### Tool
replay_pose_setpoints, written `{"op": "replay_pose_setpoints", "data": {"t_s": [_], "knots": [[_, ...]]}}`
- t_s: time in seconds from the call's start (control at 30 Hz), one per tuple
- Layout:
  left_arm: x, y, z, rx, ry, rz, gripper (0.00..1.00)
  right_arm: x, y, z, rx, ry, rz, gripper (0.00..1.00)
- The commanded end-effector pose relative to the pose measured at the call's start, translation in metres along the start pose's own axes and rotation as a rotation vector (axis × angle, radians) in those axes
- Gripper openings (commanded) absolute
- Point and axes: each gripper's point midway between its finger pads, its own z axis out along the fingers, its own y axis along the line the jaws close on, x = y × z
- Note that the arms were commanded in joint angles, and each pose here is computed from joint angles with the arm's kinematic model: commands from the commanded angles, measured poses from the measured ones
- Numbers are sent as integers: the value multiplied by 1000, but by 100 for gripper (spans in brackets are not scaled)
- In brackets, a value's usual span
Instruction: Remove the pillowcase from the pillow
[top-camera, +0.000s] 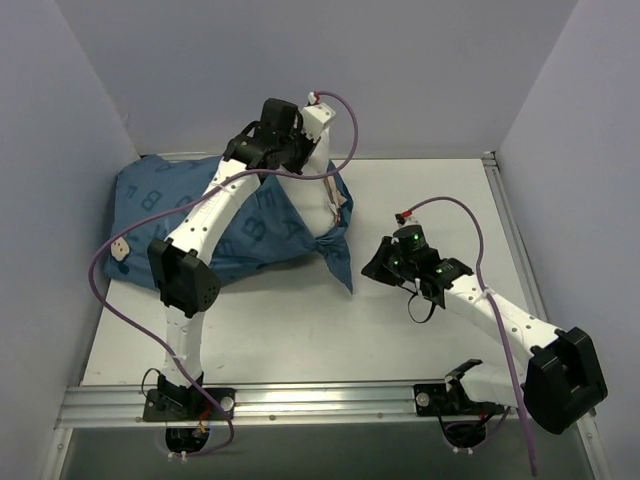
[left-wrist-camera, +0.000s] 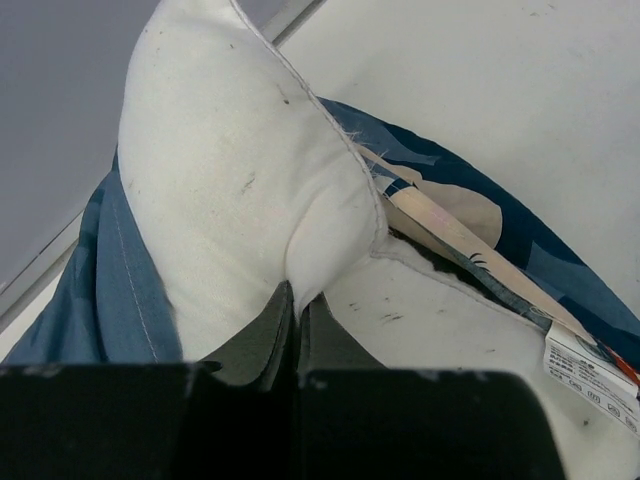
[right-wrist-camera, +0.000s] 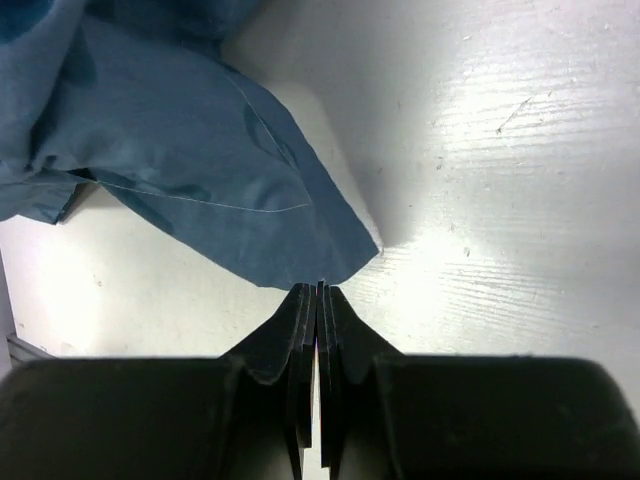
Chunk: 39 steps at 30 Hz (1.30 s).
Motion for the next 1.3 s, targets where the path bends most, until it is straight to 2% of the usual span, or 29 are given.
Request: {"op": "replay_pose_setpoints", "data": {"t_s": [0.0,0.1,0.13,0.23,0.27,0.33,0.5,0.6,0.63,0.67,0.7,0.77,0.9,1.03,1.27], "knots": [[-66,15,-40,-32,-206,-13,2,-4,4,1,-15,-16,-25,0],[-72,5,-52,2,-225,-5,2,-16,23,8,-91,-41,-55,3],[-73,1,-53,8,-225,2,2,-24,34,6,-122,-57,-73,15],[-73,-1,-56,13,-226,-2,2,-42,54,-1,-187,-113,-155,32],[-74,0,-55,11,-229,-4,2,-49,63,-4,-214,-132,-178,44],[-79,1,-59,11,-241,-1,2,-55,77,-6,-270,-150,-231,55],[-86,1,-65,11,-260,-9,2,-58,93,13,-314,-141,-264,59],[-91,4,-73,5,-279,-26,2,-54,97,28,-325,-118,-260,50],[-94,6,-77,-2,-288,-30,2,-53,97,31,-325,-110,-254,38],[-100,15,-83,-35,-304,-35,2,-50,95,35,-320,-99,-244,29],[-101,23,-86,-59,-309,-40,2,-47,90,36,-308,-91,-238,12],[-104,38,-92,-106,-321,-43,2,-48,85,32,-296,-105,-228,0],[-107,71,-105,-182,-342,-61,2,-36,61,27,-247,-102,-213,0],[-99,98,-111,-231,-336,-87,2,-9,34,32,-210,-42,-189,0],[-93,115,-117,-262,-331,-95,2,-1,-7,37,-137,-5,-151,0]]}}
